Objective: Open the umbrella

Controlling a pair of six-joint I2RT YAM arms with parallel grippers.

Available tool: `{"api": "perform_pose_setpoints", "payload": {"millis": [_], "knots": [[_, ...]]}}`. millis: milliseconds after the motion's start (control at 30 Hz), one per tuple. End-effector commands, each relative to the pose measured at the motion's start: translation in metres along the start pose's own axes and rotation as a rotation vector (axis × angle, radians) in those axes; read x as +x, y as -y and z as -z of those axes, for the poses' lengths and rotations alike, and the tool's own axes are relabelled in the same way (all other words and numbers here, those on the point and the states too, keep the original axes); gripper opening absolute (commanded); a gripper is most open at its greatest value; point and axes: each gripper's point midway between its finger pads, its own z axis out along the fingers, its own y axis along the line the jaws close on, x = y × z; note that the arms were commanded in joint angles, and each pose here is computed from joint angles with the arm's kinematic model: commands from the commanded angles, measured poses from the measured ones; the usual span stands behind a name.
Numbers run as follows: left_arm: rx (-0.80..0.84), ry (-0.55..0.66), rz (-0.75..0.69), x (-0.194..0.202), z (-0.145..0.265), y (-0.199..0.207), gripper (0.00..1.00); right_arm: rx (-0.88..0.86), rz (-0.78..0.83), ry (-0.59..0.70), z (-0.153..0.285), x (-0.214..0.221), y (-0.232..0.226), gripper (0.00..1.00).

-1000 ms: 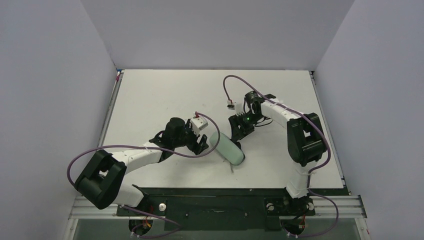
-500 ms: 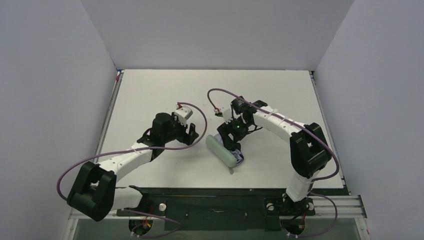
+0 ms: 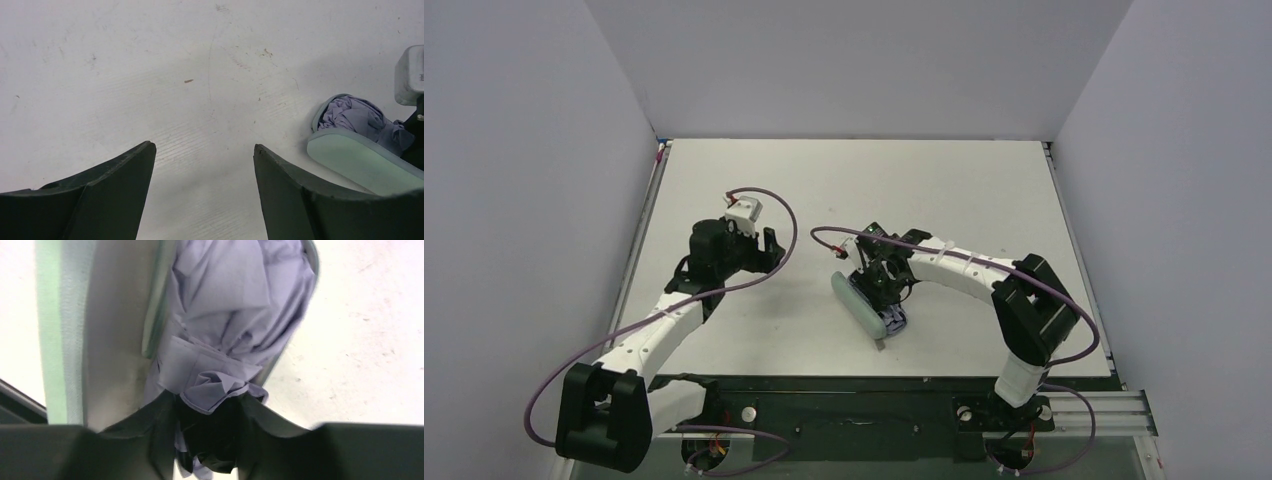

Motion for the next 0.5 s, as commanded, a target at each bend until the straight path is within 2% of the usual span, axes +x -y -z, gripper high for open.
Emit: {"api": "perform_pose_setpoints", "payload": {"millis": [0,33,67,467], "knots": [[-0.005,0.038,-0.039,-0.011,0.010,-0.003,0.70,0.172,-0.038,-0.046,-0.012,0.015,0.040,0.17],[-0.003,0.037,-0.053,-0.009,0.011,-0.003,0.70,0.173,-0.064,-0.051,-0.009,0.018,0.047,0.03],[-0.003,0.041,-0.061,-0.010,0.012,-0.003,0.70,0.157,-0.075,-0.052,-0.008,0.018,0.049,0.00],[0.039,0.033,-0.204,-0.019,-0.002,-0.004,0.71,0.162,-0.151,-0.110,0.052,0.087,0.145,0.00]]}}
